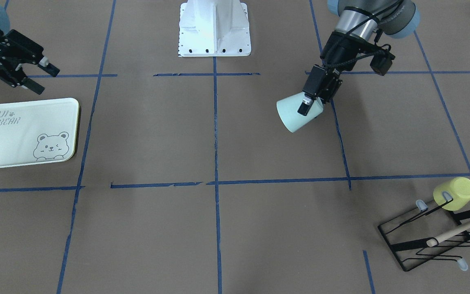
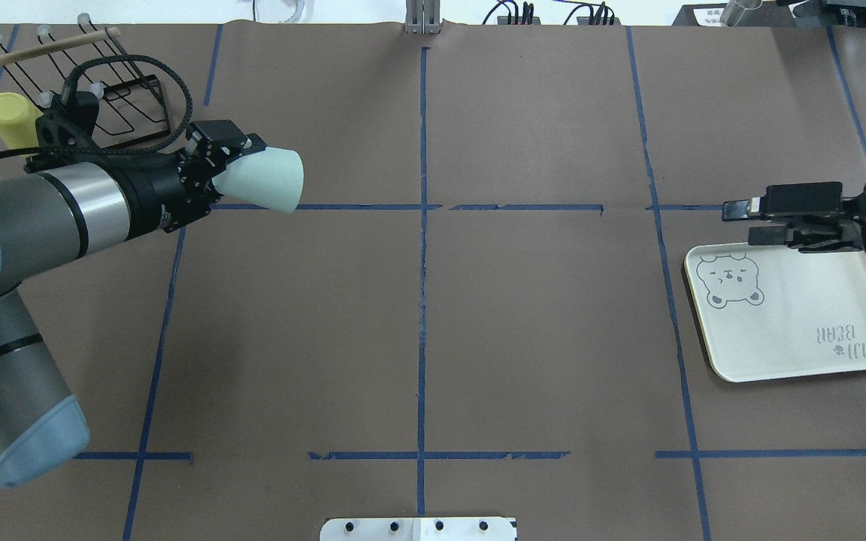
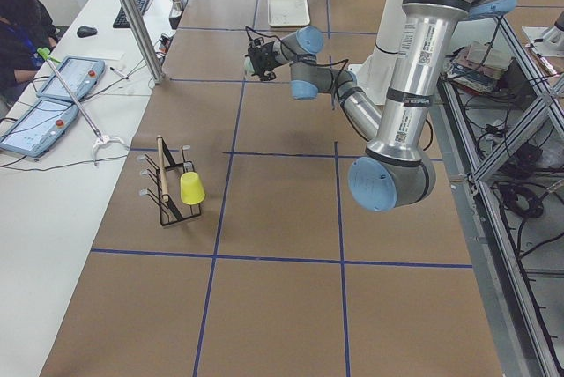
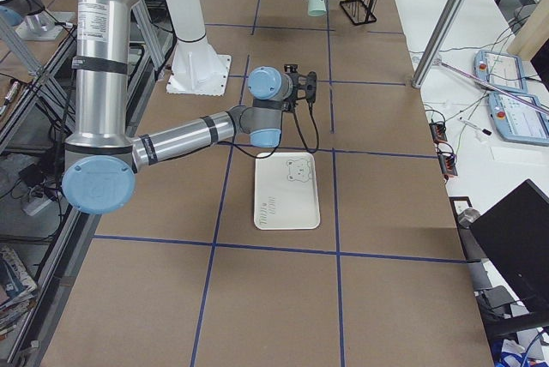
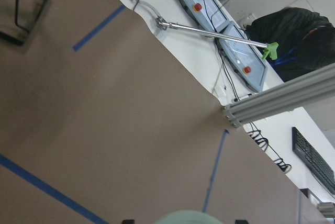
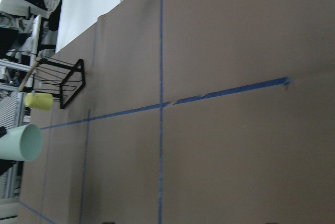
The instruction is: Left arm grabs green cup and hands to right arm on tray
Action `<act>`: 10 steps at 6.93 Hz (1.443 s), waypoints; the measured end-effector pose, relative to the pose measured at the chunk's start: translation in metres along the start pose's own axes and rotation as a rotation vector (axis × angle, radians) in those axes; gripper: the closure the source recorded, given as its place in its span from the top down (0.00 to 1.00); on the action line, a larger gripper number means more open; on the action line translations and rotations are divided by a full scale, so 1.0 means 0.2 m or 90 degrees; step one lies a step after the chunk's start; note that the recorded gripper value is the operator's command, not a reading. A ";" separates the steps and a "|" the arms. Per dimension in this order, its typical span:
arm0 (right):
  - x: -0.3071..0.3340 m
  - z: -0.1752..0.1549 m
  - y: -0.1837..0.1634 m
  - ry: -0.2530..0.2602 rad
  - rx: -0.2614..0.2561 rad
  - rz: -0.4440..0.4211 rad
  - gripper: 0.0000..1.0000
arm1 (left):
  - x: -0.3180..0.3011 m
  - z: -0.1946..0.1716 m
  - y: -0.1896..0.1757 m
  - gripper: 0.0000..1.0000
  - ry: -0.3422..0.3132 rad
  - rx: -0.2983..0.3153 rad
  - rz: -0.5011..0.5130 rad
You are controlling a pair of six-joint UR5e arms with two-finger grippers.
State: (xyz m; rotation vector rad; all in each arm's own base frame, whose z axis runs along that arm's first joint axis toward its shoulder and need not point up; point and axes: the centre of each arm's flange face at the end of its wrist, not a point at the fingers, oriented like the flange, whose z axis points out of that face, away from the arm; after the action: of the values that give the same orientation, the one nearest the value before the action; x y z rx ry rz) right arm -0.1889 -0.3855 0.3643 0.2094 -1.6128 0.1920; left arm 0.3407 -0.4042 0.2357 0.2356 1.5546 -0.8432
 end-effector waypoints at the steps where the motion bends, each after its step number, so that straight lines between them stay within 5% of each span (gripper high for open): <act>1: -0.12 0.08 0.07 -0.069 -0.029 0.015 1.00 | 0.01 -0.03 0.15 0.46 0.042 -0.054 -0.023; 3: -0.25 0.25 0.27 -0.197 -0.049 0.027 1.00 | 0.00 -0.11 0.39 0.46 0.134 -0.160 -0.051; 6: -0.34 0.48 0.67 -0.361 -0.075 0.072 0.98 | -0.03 -0.15 0.59 0.46 0.218 -0.257 -0.077; 8: -0.39 0.54 0.78 -0.414 -0.095 0.087 0.93 | -0.11 -0.07 0.69 0.47 0.264 -0.301 -0.092; 10: -0.42 0.63 0.81 -0.423 -0.092 0.101 0.88 | -0.13 -0.06 0.73 0.47 0.276 -0.316 -0.098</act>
State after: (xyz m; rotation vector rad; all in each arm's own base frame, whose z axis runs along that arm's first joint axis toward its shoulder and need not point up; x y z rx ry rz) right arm -0.3482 -0.2592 0.2754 0.0289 -2.2972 0.1309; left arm 0.4242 -0.2855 0.2046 -0.0715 2.1577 -0.5135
